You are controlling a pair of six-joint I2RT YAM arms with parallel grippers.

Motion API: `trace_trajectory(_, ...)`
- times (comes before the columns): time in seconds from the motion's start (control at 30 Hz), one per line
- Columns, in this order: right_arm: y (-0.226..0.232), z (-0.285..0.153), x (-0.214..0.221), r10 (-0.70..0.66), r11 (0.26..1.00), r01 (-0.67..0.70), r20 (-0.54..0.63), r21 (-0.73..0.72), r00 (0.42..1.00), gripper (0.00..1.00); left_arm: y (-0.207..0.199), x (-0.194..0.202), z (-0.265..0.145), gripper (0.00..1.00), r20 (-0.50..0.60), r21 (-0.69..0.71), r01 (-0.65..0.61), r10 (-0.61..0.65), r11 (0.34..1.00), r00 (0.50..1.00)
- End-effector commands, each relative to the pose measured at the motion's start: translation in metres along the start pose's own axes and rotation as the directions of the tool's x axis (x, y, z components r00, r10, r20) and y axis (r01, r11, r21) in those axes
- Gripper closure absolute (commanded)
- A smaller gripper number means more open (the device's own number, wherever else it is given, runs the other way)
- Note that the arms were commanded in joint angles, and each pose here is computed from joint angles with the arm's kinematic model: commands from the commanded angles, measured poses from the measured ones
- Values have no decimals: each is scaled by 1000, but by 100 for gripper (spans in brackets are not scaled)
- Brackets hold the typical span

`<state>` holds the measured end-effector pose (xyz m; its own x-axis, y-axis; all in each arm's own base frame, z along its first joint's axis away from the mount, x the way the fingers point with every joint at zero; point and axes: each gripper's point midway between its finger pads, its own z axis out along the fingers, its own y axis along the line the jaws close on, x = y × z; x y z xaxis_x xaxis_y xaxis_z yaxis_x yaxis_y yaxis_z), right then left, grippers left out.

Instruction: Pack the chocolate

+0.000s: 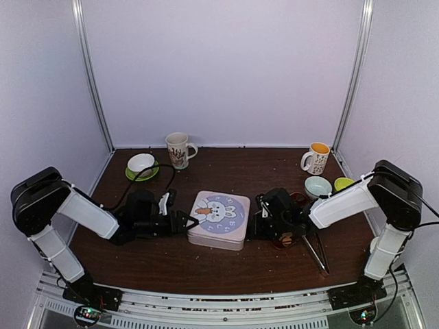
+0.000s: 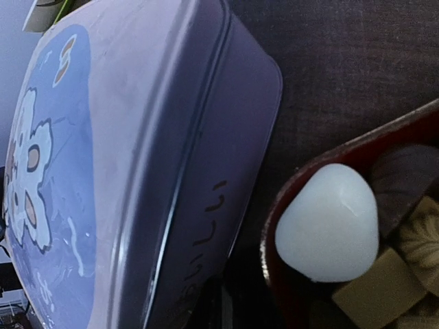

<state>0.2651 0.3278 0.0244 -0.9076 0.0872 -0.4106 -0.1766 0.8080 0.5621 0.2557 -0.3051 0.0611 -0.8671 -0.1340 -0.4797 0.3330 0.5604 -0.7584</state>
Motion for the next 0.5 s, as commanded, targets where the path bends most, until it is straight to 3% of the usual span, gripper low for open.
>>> trace_trajectory(0.0,41,-20,-29,-74,991,84,97,-102,993,88,5,79,-7,43,-250,-40,124,-130,992,960)
trace_trajectory(0.27,29,-41,-28,-94,993,101,119,-54,988,80,3,68,-21,39,-210,-91,84,-101,992,972)
trace_trajectory(0.47,25,-57,-28,-125,991,129,133,-22,983,76,-11,60,-35,28,-181,-76,91,-103,993,978)
